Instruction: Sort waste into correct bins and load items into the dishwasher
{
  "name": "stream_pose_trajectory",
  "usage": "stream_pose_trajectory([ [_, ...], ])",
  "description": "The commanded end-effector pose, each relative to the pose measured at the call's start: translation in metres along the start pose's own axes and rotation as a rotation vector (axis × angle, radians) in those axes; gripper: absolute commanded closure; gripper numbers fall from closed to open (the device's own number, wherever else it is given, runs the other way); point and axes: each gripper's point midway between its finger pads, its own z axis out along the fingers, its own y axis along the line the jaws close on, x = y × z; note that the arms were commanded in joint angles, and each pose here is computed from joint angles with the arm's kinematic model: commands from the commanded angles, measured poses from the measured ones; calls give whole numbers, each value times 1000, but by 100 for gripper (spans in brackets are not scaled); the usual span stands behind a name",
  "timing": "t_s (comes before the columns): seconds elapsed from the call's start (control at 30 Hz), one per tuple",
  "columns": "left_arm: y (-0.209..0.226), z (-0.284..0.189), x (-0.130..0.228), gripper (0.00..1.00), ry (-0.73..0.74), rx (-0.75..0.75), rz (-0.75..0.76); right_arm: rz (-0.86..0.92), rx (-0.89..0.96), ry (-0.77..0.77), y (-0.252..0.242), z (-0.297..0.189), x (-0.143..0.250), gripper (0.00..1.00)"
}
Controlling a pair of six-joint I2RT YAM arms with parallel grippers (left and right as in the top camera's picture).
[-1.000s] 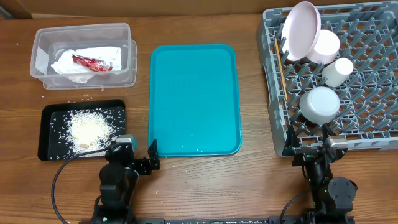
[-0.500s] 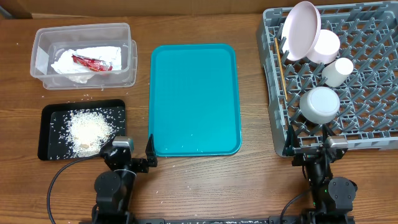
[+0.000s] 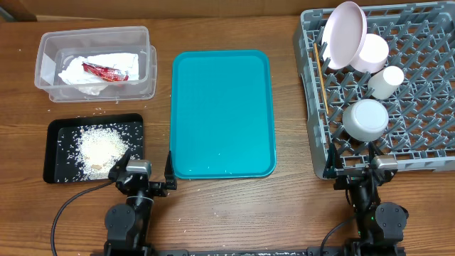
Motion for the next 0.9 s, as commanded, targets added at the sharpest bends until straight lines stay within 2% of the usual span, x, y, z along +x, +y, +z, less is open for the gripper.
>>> stream_pose_trajectory([
  [0.0,6,-2,-6,0,-29,-33,25,-4,2,-5,0,0,2,0],
  [0.27,18,-3,-5,0,-31,-80,-39,-4,2,-5,0,0,2,0],
  [0.87,17,-2,-6,0,-31,-71,-40,-4,2,-5,0,0,2,0],
])
